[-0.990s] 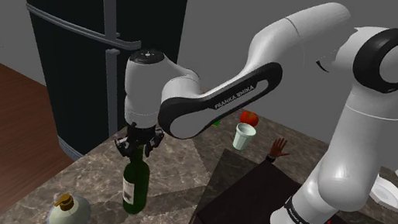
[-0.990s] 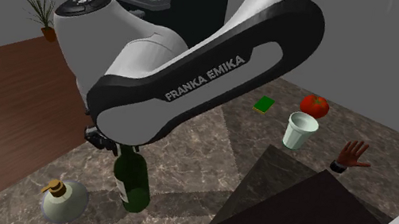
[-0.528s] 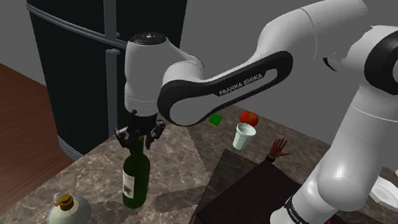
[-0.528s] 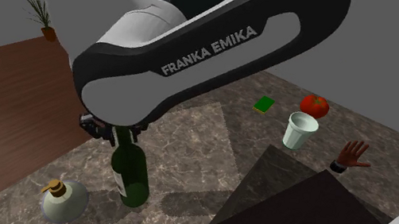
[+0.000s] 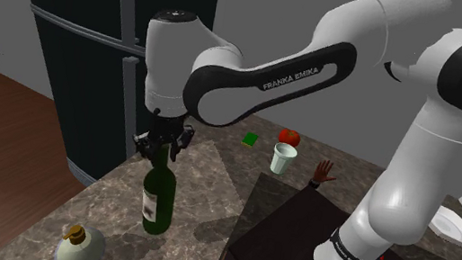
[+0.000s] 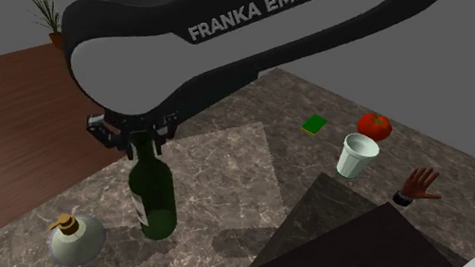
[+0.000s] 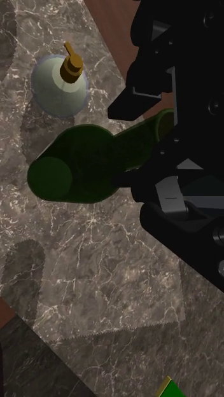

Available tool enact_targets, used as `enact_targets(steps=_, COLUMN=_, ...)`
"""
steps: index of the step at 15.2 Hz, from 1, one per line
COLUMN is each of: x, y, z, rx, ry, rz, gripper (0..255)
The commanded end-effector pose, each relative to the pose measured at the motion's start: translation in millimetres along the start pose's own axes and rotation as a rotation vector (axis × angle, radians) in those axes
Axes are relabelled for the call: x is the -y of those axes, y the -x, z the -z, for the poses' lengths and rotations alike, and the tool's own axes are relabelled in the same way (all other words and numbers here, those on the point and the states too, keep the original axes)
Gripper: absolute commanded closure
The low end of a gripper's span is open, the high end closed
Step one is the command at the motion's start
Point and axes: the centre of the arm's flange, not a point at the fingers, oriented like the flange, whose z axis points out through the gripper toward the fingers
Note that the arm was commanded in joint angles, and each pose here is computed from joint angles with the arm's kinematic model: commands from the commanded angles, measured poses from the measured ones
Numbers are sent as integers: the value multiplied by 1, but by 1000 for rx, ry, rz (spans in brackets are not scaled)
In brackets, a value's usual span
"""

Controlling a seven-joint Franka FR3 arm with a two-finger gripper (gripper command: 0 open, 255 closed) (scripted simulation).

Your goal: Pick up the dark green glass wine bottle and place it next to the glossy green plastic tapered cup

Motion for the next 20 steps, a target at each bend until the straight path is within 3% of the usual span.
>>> enact_targets(steps=1, x=-1, y=-2, z=10, rx=0, ry=0, rz=0, gripper=255)
enact_targets(steps=20, x=-4, y=-12, z=110, rx=0, ry=0, rz=0, gripper=255)
